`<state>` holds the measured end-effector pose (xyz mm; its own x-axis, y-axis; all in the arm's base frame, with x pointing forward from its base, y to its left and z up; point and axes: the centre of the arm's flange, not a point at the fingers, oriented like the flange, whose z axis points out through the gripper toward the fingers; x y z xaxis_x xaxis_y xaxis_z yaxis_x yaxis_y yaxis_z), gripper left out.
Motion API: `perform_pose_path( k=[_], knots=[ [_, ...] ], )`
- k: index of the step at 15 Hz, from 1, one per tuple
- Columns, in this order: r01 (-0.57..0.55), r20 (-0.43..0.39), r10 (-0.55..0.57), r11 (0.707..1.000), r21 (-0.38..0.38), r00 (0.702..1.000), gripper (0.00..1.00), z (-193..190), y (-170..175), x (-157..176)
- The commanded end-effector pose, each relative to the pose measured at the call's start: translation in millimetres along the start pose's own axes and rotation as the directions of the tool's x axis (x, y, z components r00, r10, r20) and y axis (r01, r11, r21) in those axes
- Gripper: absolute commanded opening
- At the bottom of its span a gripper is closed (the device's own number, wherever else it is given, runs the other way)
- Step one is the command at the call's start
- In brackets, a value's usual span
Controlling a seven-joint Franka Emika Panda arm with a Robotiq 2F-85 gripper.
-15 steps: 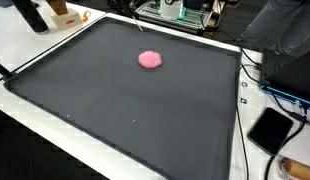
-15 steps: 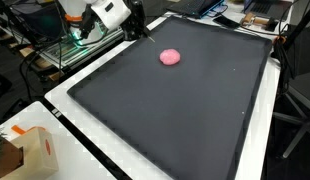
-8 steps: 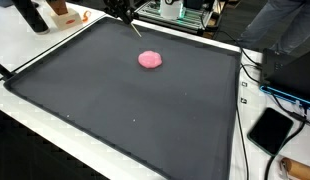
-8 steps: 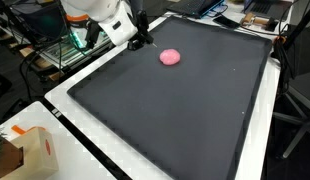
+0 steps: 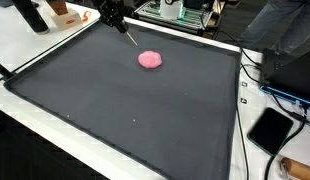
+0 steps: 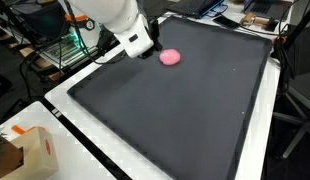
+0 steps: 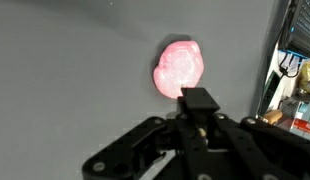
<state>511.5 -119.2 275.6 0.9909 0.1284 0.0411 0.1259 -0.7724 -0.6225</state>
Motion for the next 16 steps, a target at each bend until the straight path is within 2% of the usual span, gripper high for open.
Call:
perform_pose_path(
  k=[1,7,11,16],
  knots=[
    [-0.034,0.021,0.034,0.999,0.003,0.999,0.03,0.6,5.2,25.4],
    [-0.05,0.051,0.052,0.998,-0.048,0.997,0.03,6.6,-4.8,57.5],
    [-0.035,0.102,0.047,0.992,-0.118,0.994,0.03,14.2,-21.0,77.1],
    [0.019,0.181,0.021,0.976,-0.215,0.983,0.03,32.6,-57.1,99.9]
  ],
)
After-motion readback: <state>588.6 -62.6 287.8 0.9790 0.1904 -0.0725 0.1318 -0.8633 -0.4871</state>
